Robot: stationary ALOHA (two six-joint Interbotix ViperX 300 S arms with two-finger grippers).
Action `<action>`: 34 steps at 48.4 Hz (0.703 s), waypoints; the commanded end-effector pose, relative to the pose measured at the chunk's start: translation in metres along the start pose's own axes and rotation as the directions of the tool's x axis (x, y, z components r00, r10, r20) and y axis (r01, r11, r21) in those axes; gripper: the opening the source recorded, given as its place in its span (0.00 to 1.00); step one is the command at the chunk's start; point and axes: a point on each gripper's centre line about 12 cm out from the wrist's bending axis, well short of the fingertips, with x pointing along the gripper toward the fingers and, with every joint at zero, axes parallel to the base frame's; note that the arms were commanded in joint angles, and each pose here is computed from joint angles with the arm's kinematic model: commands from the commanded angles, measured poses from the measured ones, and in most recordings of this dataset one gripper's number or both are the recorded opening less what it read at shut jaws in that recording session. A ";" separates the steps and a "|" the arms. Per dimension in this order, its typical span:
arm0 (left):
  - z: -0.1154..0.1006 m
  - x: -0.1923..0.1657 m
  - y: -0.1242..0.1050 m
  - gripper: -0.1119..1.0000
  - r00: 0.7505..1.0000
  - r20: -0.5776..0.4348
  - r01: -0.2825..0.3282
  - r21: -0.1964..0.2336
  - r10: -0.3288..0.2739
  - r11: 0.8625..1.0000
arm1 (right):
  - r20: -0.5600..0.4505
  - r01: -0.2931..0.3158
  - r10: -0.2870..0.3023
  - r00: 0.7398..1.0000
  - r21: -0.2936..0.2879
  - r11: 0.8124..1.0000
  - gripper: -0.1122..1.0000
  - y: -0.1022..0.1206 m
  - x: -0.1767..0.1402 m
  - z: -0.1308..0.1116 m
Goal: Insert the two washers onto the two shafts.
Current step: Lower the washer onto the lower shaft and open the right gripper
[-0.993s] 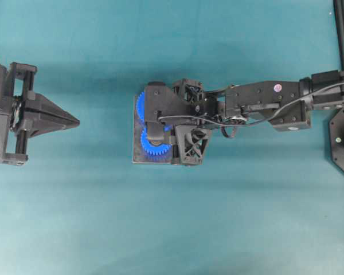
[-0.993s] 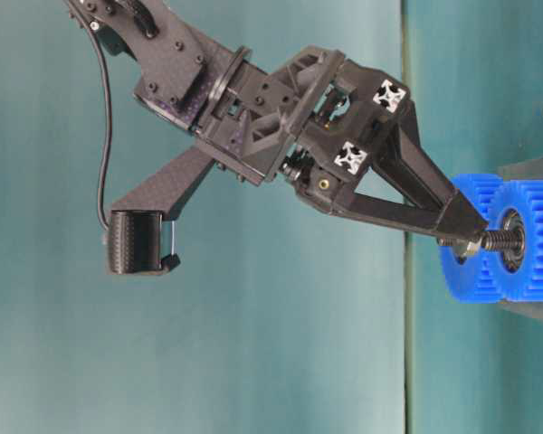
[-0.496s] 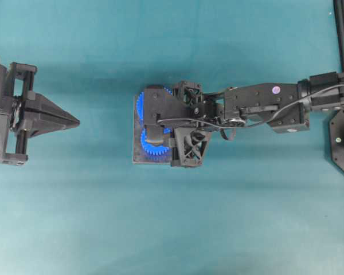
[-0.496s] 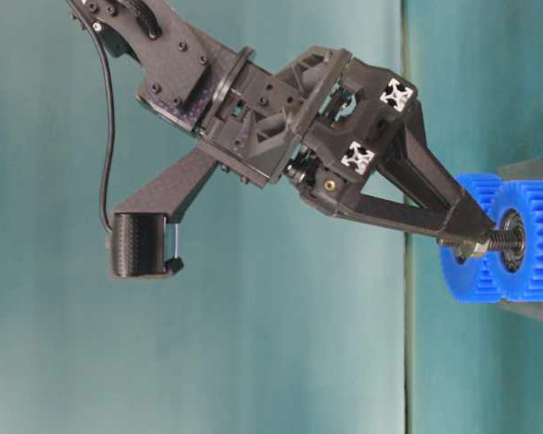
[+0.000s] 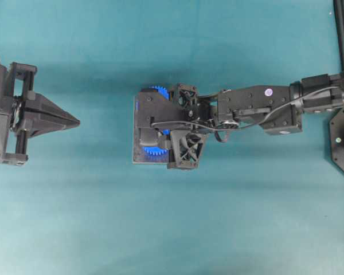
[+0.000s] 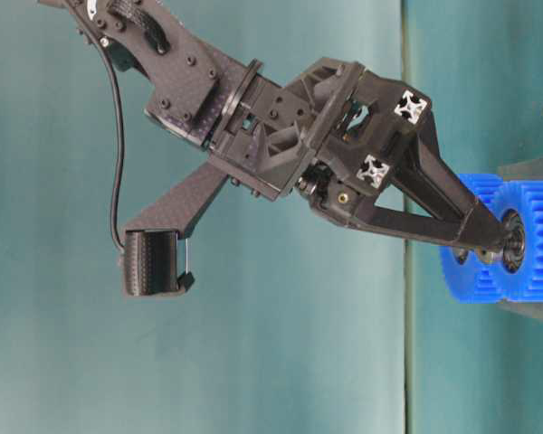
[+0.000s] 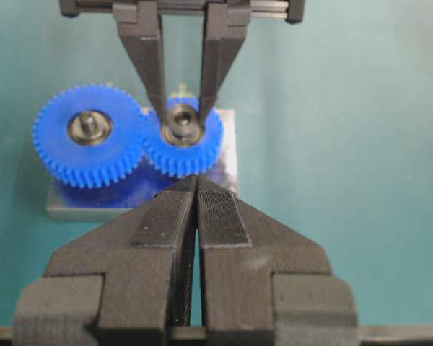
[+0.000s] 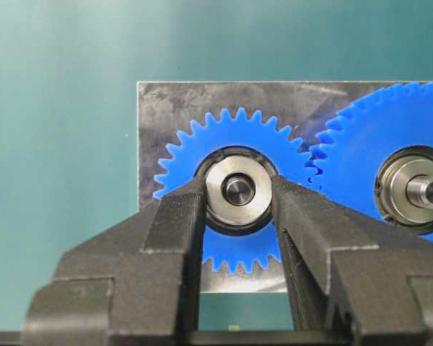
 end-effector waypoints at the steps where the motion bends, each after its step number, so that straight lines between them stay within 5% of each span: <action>1: 0.009 -0.001 -0.001 0.10 1.000 0.025 0.002 0.001 -0.002 1.000 | 0.029 -0.001 0.001 1.000 -0.006 1.000 0.40 0.001 -0.006 0.009; 34: 0.008 -0.001 -0.001 0.10 1.000 0.023 0.002 -0.013 -0.002 1.000 | 0.047 0.006 -0.009 0.999 0.051 0.999 0.40 -0.010 -0.010 0.012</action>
